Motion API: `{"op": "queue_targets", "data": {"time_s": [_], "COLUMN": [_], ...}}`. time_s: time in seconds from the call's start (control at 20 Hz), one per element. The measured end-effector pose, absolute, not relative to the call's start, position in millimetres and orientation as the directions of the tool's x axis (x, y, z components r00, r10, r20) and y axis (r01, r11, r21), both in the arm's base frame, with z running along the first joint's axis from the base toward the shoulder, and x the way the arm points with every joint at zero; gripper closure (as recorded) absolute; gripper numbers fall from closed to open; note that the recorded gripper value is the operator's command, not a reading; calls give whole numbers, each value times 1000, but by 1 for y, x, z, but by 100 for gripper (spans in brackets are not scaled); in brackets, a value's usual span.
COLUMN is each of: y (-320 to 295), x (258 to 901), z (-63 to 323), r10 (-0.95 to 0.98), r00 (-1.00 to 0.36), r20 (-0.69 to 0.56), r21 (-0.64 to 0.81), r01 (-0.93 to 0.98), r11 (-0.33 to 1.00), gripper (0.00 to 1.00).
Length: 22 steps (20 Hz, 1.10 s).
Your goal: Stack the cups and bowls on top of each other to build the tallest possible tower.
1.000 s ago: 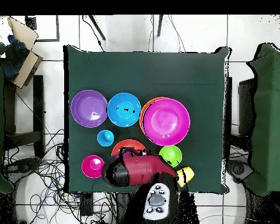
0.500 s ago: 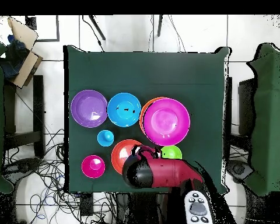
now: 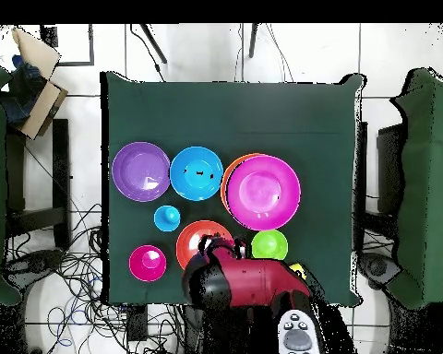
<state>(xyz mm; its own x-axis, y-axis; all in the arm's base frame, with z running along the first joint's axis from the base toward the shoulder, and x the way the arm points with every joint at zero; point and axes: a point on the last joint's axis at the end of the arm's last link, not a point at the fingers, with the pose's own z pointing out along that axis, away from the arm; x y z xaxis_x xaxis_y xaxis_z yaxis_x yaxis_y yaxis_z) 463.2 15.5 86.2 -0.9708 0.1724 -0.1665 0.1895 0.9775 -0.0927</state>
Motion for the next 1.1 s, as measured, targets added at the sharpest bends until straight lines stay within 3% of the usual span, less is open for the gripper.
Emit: {"op": "queue_targets", "data": {"time_s": [0.5, 1.1], "y": [63, 79], "x": [463, 472], "z": [90, 93], "r10": [146, 213], "r00": [-975, -963], "r20": [-166, -168], "r21": [-72, -49], "r01": [159, 224], "r11": [985, 973], "gripper": [0, 0]}}
